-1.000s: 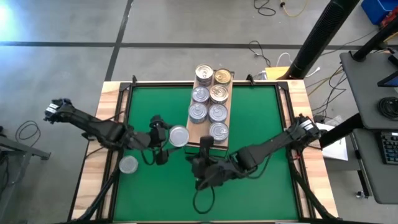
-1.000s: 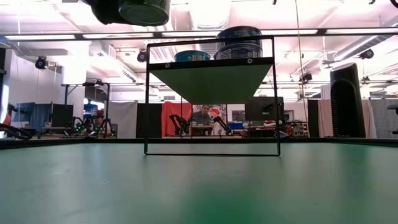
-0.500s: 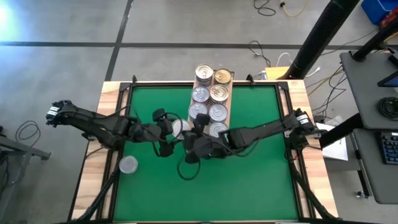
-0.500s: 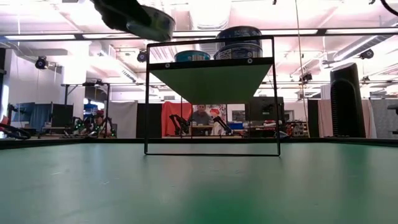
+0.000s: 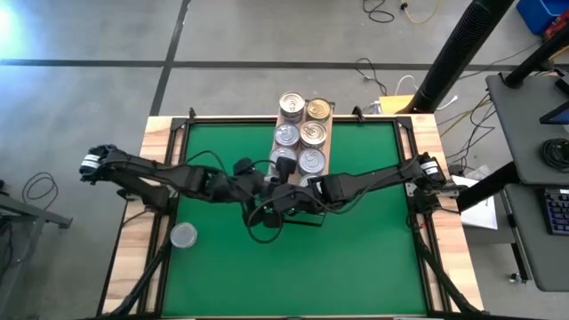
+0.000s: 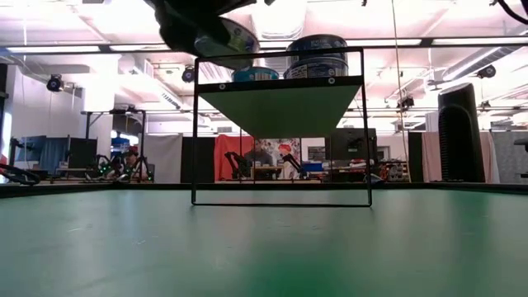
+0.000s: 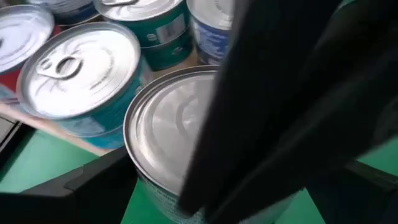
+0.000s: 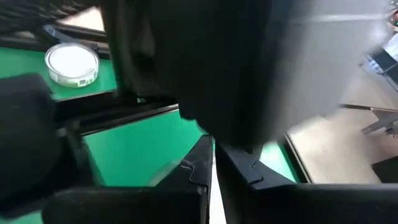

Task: Stack canned seafood by type on shelf
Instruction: Put the green tuna can on the shelf

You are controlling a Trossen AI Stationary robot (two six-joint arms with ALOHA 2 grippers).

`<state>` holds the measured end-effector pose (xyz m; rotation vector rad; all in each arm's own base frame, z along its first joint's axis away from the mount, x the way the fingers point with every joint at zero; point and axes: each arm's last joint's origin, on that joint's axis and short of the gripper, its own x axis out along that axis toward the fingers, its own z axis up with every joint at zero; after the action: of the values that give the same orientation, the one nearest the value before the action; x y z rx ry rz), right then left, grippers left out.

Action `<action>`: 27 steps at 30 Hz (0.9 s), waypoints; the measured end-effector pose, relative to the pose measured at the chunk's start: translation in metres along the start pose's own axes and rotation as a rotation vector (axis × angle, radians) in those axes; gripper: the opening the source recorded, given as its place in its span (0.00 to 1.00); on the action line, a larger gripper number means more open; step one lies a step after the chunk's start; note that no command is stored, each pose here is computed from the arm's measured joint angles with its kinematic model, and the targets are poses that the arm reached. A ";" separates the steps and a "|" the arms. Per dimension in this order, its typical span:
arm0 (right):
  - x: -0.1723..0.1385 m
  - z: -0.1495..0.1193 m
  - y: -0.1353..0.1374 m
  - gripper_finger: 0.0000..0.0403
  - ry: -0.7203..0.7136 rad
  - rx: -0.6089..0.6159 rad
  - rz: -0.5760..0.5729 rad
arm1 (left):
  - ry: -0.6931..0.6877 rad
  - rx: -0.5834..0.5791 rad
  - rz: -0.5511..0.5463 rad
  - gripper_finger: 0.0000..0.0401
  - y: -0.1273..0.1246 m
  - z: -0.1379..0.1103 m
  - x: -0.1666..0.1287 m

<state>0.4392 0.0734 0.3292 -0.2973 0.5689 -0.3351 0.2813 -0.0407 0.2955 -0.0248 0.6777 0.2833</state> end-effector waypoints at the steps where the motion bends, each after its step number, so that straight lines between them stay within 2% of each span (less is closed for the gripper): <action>1: 0.001 -0.001 -0.001 0.03 0.009 0.001 0.001 | 0.017 0.006 0.004 0.98 -0.001 0.003 0.002; 8: 0.007 -0.015 -0.011 0.03 0.138 0.056 0.043 | 0.097 0.060 0.060 0.99 -0.007 0.014 0.016; 14: 0.006 -0.024 -0.011 0.03 0.217 0.038 0.047 | 0.106 -0.001 0.081 0.99 -0.004 0.012 0.021; 23: 0.002 -0.033 -0.012 0.03 0.315 0.033 0.064 | 0.134 -0.016 0.039 1.00 -0.004 0.010 0.021; 27: -0.002 -0.028 -0.011 0.03 0.296 0.038 0.078 | 0.143 -0.002 0.035 1.00 -0.003 0.009 0.020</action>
<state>0.4198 0.0593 0.3118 -0.1885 0.8618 -0.3166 0.3026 -0.0377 0.2900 -0.0354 0.8204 0.3178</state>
